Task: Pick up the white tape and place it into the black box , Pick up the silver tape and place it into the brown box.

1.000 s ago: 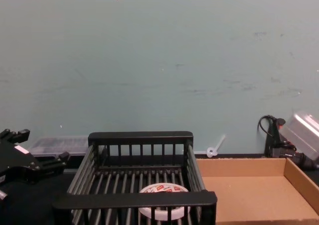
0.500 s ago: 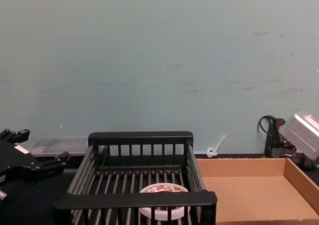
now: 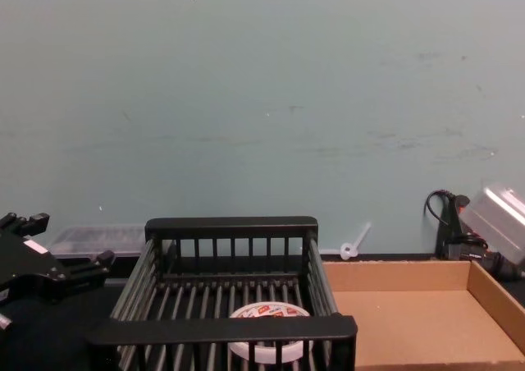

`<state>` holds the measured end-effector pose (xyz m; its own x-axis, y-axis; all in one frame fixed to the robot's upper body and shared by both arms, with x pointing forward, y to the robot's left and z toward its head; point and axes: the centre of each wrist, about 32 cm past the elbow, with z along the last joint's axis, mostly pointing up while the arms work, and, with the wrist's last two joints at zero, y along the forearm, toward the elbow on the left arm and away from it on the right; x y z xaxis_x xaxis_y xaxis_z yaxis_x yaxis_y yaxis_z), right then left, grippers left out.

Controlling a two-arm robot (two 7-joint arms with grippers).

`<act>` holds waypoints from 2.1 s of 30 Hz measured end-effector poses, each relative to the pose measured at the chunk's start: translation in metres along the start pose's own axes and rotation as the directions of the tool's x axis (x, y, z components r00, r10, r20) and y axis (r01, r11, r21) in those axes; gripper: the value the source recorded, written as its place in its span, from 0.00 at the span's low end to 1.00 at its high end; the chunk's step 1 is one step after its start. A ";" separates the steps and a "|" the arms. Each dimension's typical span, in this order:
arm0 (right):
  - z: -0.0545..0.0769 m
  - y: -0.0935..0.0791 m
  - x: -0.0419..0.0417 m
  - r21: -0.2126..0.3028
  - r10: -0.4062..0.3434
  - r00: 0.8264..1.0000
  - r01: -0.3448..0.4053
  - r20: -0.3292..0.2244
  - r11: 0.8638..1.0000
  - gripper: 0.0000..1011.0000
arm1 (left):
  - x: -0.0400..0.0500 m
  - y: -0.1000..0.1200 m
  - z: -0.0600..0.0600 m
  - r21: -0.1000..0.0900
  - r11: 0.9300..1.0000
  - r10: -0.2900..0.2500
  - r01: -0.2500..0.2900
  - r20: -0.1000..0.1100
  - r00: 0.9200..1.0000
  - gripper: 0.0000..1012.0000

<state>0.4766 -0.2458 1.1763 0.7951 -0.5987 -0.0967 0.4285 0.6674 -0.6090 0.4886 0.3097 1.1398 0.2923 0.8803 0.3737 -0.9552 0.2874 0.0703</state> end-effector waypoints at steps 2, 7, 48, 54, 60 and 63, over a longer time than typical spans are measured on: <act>0.000 0.000 0.0000 0.000 0.000 1.000 0.000 0.000 1.000 0.17 | 0.0000 0.000 0.000 0.000 1.000 0.000 0.000 0.000 1.000 0.99; 0.000 0.000 0.0000 0.000 0.000 1.000 0.000 0.000 1.000 0.17 | 0.0000 0.000 0.000 0.000 1.000 0.000 0.000 0.000 1.000 0.99; 0.018 -0.047 0.0339 0.161 -0.270 0.962 0.261 0.033 0.952 0.17 | 0.0000 0.000 0.000 0.000 1.000 0.000 0.000 0.000 1.000 0.99; 0.026 -0.044 0.0488 0.170 -0.311 0.950 0.301 0.036 0.938 0.17 | 0.0000 0.000 0.000 0.000 1.000 0.000 0.000 0.000 1.000 0.99; 0.035 -0.037 0.0635 0.172 -0.330 0.943 0.320 0.035 0.932 0.17 | 0.0000 0.000 0.000 0.000 1.000 0.000 0.000 0.000 1.000 0.99; 0.038 -0.033 0.0709 0.169 -0.333 0.942 0.324 0.030 0.931 0.17 | 0.0000 0.000 0.000 0.000 1.000 0.000 0.000 0.000 1.000 0.99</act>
<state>0.5353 -0.2932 1.2191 0.6195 -0.7732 0.1355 0.7288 0.5025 -0.4651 0.4886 0.3097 1.1398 0.2923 0.8803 0.3737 -0.9553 0.2873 0.0703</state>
